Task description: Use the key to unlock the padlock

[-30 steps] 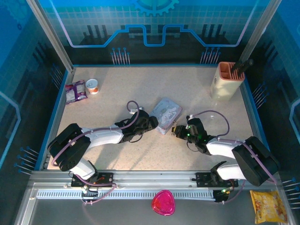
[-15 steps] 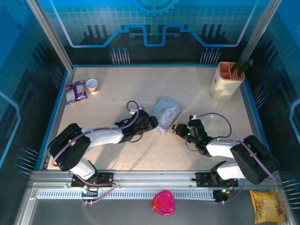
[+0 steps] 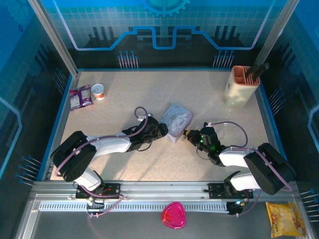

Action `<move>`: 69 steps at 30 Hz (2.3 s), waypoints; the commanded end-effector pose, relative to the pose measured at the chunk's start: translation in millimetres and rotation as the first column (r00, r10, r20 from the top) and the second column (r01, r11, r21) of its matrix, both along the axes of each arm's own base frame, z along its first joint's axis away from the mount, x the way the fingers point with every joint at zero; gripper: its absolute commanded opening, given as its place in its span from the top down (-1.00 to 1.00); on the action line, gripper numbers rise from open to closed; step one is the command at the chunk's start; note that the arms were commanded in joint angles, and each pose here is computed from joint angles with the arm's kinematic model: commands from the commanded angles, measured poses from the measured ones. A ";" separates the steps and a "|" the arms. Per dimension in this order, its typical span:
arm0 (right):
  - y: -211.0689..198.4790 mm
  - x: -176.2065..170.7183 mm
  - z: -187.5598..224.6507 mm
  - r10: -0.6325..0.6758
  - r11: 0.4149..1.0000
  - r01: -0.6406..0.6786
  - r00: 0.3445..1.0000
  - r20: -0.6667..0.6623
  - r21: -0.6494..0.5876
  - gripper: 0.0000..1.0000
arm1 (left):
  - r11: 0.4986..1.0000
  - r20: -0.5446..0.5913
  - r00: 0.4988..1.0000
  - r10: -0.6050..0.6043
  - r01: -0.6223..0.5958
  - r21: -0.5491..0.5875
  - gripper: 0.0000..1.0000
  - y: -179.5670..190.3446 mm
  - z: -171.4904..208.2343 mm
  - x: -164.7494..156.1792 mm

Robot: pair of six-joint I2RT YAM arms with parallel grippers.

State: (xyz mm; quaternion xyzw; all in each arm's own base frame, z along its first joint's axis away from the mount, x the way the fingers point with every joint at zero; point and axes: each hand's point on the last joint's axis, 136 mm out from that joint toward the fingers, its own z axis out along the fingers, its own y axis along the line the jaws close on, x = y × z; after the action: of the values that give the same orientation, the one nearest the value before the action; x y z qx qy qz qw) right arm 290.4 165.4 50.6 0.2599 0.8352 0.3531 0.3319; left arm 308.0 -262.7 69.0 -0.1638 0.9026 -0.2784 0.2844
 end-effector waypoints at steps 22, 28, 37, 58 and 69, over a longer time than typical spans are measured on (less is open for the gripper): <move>-21.8 -64.6 20.1 0.322 0.929 -0.321 0.947 -0.026 -0.185 1.00 | 0.975 -0.080 0.989 -0.121 0.134 0.178 -0.39 -7.3 -9.1 79.1; -13.1 -90.7 11.0 0.376 0.912 -0.383 0.924 -0.071 -0.149 1.00 | 0.956 -0.057 0.975 -0.214 0.221 0.195 -0.54 -4.5 39.5 50.5; -5.7 -123.0 -15.5 0.428 0.881 -0.450 0.889 -0.163 -0.146 1.00 | 0.962 0.086 0.963 -0.256 0.245 0.121 -0.66 28.3 52.1 -29.5; -7.1 -144.6 -31.7 0.434 0.851 -0.495 0.850 -0.297 -0.174 0.90 | 0.997 0.233 0.972 -0.029 0.012 0.077 -0.90 123.0 35.9 -64.8; -15.2 -138.5 -7.5 0.427 0.836 -0.489 0.865 -0.265 -0.249 0.07 | 0.995 0.291 0.957 -0.010 -0.019 0.097 -0.96 129.0 46.7 -56.7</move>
State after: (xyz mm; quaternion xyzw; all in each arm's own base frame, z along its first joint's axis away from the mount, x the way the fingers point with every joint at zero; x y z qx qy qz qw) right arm 149.1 155.8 29.0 0.0398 0.9427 0.2813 0.1750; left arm 243.5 -139.3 107.8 -0.1060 0.8751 -0.2606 0.3937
